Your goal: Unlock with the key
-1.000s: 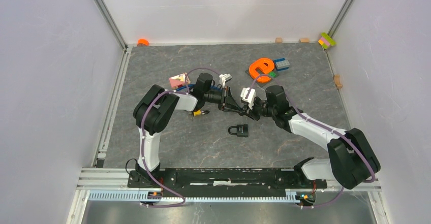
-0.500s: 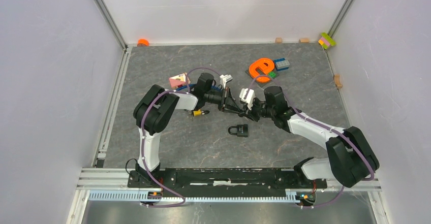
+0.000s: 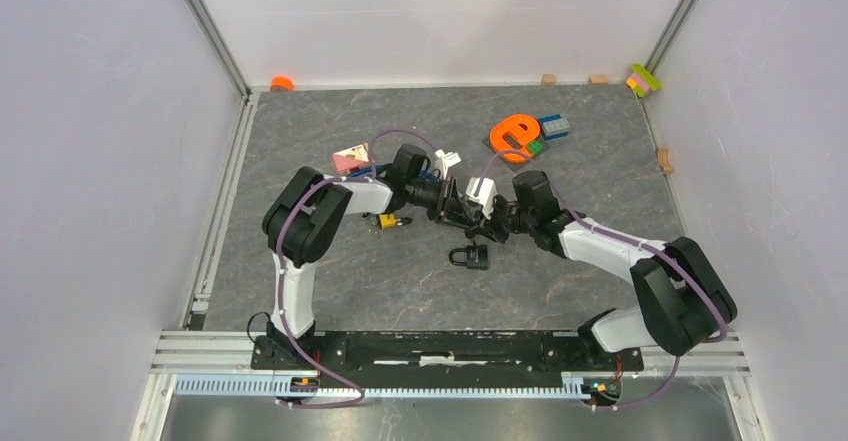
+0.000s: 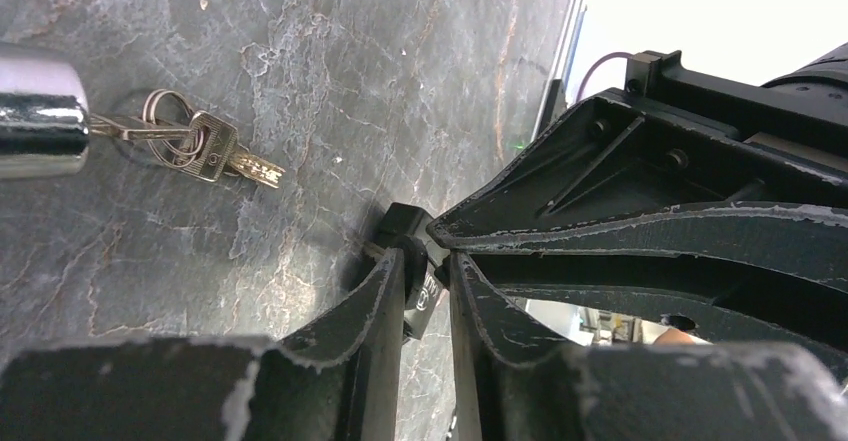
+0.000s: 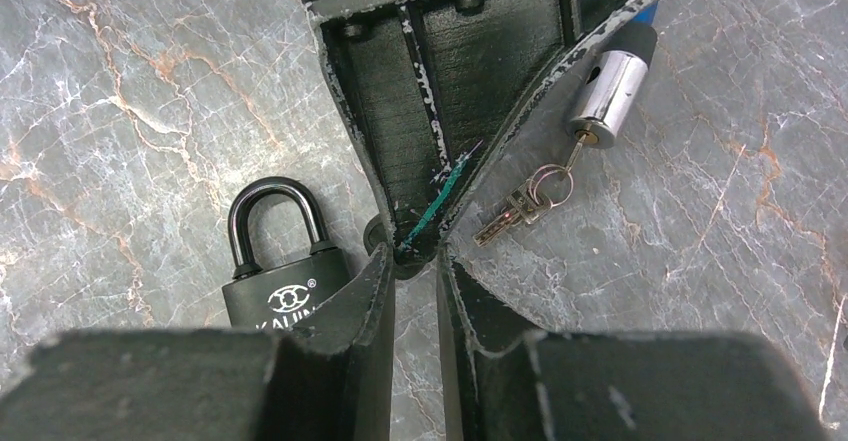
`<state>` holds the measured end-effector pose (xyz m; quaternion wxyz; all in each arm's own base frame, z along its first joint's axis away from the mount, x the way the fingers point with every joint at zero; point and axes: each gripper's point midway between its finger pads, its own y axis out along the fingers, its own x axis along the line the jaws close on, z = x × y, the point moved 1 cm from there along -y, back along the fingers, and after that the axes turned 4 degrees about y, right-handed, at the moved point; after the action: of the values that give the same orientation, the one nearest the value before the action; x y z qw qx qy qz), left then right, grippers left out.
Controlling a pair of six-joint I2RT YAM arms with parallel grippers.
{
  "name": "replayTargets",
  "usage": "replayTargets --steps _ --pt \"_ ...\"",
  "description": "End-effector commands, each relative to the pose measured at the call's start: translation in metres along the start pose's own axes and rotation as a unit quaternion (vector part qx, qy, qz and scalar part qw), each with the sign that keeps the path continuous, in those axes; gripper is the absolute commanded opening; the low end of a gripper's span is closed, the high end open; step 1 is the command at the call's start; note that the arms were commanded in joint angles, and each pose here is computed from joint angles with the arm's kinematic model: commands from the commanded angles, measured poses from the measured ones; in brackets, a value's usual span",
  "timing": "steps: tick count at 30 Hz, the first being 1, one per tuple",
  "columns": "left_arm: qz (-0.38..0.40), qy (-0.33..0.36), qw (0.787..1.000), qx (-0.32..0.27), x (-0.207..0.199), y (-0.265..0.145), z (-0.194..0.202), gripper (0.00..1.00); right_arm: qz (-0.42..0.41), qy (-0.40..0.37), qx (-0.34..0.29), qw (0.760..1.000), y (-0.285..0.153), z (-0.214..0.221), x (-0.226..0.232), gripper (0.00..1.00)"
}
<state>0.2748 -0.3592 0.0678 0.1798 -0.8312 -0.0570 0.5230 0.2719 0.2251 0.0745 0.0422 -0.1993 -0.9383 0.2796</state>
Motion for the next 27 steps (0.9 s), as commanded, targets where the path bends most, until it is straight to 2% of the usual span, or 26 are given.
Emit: replayTargets --steps 1,18,27 --pt "-0.020 0.052 0.998 0.006 -0.0026 -0.0053 -0.0038 0.30 0.037 -0.019 -0.025 0.999 -0.0046 -0.0258 -0.0201 0.24" --pt "-0.022 0.050 0.998 0.023 0.0011 -0.0063 0.0047 0.32 0.041 -0.016 -0.018 0.999 -0.0101 -0.0216 -0.0193 0.26" --pt "-0.022 0.044 0.998 0.024 0.0038 -0.0044 0.0056 0.21 0.040 -0.015 -0.016 0.999 -0.0100 -0.0197 -0.0183 0.26"
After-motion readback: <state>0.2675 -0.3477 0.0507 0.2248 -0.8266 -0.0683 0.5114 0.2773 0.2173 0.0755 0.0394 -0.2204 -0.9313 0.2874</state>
